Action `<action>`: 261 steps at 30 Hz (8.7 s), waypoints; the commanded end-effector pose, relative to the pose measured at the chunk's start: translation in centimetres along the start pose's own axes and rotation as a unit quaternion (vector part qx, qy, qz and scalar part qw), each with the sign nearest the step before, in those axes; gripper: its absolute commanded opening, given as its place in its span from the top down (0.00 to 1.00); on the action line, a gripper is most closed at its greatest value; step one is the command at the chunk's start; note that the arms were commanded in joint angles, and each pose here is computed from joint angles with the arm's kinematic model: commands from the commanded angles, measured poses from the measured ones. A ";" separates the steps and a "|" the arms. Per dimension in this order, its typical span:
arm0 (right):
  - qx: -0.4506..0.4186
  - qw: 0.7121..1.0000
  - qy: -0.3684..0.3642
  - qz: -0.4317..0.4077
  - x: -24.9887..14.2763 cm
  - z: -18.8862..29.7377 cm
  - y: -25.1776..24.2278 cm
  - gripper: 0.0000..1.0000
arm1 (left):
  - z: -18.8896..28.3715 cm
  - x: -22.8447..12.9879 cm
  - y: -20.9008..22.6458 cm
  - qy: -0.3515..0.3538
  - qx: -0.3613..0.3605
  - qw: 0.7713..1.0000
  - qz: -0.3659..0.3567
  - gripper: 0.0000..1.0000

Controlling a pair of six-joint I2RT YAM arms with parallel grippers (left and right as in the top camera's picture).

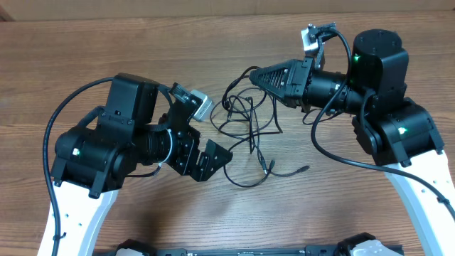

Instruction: Untangle cables

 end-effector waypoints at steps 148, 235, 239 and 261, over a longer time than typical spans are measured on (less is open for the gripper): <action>-0.108 0.984 -0.104 0.093 2.1 1.1 -1.7 0.96 | 4.8 3.2 7.0 -0.173 0.170 0.956 0.163 0.04; -0.428 0.903 0.030 -0.013 -1.2 0.9 -12.6 0.15 | 9.2 -6.5 0.7 -0.168 0.190 0.956 0.148 0.00; -0.438 0.897 0.049 -0.025 -1.8 0.7 -13.7 0.15 | 9.2 -6.5 0.7 -0.168 0.190 0.956 0.148 0.01; -0.691 0.721 0.014 -0.046 -2.9 2.4 -25.2 0.07 | 9.1 -6.5 0.7 -0.167 0.190 0.956 0.148 0.00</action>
Point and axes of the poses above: each gripper's point midway between its finger pads, its own z axis back along the fingers, its own y axis along the line the jaws close on, x = y × z, the point moved 9 cm from there along z, back along the fingers, and after that the axes turned 6 degrees about z, right-handed, at the moved point
